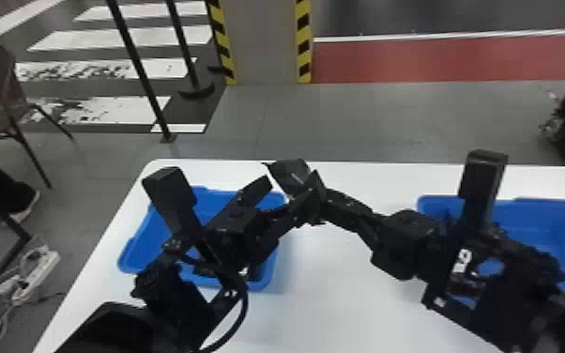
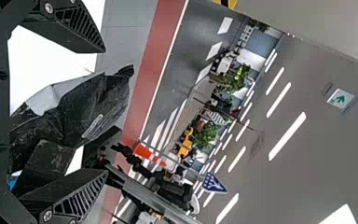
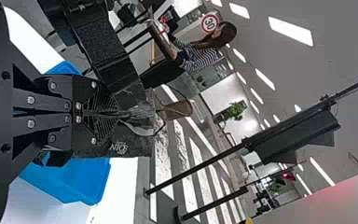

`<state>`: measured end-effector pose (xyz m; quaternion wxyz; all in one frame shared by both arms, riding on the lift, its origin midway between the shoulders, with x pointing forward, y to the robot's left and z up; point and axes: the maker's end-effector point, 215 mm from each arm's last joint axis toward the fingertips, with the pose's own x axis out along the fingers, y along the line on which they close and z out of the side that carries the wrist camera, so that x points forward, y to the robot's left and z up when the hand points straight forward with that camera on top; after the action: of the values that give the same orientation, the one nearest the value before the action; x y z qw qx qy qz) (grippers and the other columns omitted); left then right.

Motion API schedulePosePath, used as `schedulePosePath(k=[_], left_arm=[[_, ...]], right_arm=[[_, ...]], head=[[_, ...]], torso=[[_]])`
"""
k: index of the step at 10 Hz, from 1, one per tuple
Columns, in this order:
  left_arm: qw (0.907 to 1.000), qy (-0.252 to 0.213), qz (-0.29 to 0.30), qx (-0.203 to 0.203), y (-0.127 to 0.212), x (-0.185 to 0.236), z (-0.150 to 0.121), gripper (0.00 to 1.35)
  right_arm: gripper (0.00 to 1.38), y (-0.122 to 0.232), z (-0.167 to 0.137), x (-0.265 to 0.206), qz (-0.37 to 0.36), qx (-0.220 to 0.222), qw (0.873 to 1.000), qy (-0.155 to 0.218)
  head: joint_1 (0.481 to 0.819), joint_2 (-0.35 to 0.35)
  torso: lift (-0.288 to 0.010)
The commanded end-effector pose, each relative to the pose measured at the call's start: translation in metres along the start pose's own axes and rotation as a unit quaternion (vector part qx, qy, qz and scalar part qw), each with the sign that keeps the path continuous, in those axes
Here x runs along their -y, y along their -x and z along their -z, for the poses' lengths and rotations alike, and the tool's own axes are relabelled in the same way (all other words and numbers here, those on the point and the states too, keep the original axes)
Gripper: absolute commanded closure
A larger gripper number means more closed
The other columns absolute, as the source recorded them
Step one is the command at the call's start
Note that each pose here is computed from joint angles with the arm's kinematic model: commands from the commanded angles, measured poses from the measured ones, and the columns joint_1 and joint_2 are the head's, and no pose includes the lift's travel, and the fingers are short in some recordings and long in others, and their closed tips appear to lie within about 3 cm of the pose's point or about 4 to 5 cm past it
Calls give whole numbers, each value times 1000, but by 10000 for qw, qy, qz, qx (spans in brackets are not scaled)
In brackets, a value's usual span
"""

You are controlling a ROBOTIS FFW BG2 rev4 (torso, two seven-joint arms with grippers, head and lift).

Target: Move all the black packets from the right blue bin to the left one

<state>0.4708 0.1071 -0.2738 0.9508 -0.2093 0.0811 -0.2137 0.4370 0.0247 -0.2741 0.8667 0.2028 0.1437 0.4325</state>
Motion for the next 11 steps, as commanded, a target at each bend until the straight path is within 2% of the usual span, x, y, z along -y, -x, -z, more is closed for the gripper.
schedulePosePath(k=[1, 7, 8, 10, 11], left_arm=[[9998, -54, -107, 127, 2, -8, -10, 105], [9997, -75, -245, -58, 8, -14, -7, 105], [9994, -83, -295, -131, 8, -16, -4, 171], [9968, -284, -553, -499, 20, -17, 3, 1223], [9969, -304, -633, -349, 22, -16, -6, 1216]], right_arm=[[1202, 2, 1, -1, 19, -3, 10000, 26], [1202, -12, 25, -33, -279, -271, 9992, 104], [1202, -12, 26, -35, -293, -278, 9991, 102], [1202, -13, 23, -36, -307, -239, 9992, 117], [1202, -14, 19, -35, -308, -199, 9992, 142]], head=[[695, 159], [695, 218], [695, 226], [695, 234], [695, 240]], torso=[[-110], [-110], [-110], [-110], [-110]])
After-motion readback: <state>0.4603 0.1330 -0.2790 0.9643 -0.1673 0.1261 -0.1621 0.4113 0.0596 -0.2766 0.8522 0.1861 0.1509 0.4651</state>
